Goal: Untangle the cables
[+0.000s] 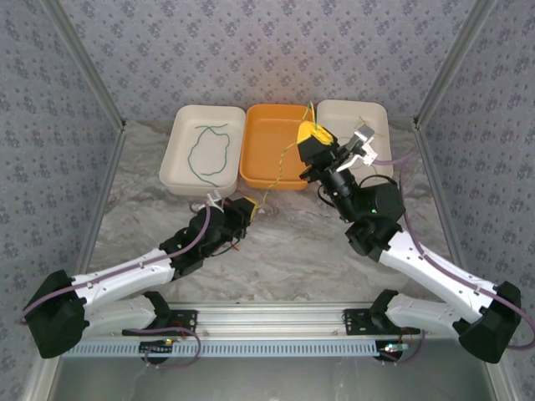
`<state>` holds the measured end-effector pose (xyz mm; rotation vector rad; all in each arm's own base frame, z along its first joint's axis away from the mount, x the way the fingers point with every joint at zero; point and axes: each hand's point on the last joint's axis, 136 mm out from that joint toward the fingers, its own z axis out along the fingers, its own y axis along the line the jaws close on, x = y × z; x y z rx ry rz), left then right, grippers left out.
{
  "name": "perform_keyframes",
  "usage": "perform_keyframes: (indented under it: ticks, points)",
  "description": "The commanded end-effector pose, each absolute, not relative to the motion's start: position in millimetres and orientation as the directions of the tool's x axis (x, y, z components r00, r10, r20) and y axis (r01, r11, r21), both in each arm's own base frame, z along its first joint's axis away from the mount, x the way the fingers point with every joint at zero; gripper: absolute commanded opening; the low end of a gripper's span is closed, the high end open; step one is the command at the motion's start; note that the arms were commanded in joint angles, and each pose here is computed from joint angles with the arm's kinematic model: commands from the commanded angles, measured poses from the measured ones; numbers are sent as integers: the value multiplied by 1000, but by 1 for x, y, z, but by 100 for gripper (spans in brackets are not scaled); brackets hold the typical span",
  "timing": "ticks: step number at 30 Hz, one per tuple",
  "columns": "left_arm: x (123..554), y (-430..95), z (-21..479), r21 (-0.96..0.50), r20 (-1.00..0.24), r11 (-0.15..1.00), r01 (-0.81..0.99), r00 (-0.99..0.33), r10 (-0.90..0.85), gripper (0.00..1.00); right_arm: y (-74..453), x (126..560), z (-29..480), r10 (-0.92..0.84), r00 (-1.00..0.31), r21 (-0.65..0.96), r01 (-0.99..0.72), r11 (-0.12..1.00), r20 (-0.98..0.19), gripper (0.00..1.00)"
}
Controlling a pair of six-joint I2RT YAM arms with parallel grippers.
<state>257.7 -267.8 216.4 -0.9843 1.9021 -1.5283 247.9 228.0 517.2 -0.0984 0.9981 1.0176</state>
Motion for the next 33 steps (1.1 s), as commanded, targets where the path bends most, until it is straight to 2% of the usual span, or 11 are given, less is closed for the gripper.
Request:
perform_keyframes:
  ticks: [1, 3, 6, 8, 12, 14, 17, 19, 21, 25, 33]
  points:
    - [255, -249, 188, -943, -4, 195, -272, -573, -819, 12, 203, 239, 562, 691, 232, 347, -730, 589, -685, 0]
    - [254, -239, 196, -942, -53, 230, -243, -571, -819, 45, 208, 245, 559, 646, 213, 339, -709, 619, -733, 0]
    - [253, -219, 216, -934, -162, 310, -178, -563, -811, 68, 216, 254, 551, 573, 175, 322, -681, 658, -801, 0]
    - [252, -198, 243, -911, -302, 405, -84, -535, -789, 74, 220, 260, 545, 525, 144, 307, -671, 675, -839, 0]
    - [244, -156, 311, -673, -708, 728, 134, -403, -580, 76, 222, 276, 532, 409, 40, 296, -627, 720, -912, 0]
    - [242, -157, 336, -514, -835, 824, 238, -360, -417, 76, 222, 282, 524, 366, 5, 288, -608, 740, -931, 0]
    - [246, -174, 352, -338, -913, 875, 346, -346, -216, 75, 217, 293, 509, 319, -34, 282, -567, 774, -947, 0]
    - [253, -177, 350, -274, -920, 903, 332, -363, -146, 78, 212, 299, 501, 318, -47, 292, -541, 789, -947, 0]
    - [259, -182, 349, -242, -924, 911, 333, -366, -111, 81, 205, 304, 496, 332, -61, 313, -522, 794, -941, 0]
    - [255, -226, 358, -212, -943, 828, 519, -331, -34, 77, 202, 314, 483, 326, -119, 340, -499, 797, -938, 0]
    - [242, -304, 358, 25, -979, 673, 739, -118, 166, 88, 209, 326, 456, 304, -270, 401, -475, 783, -914, 0]
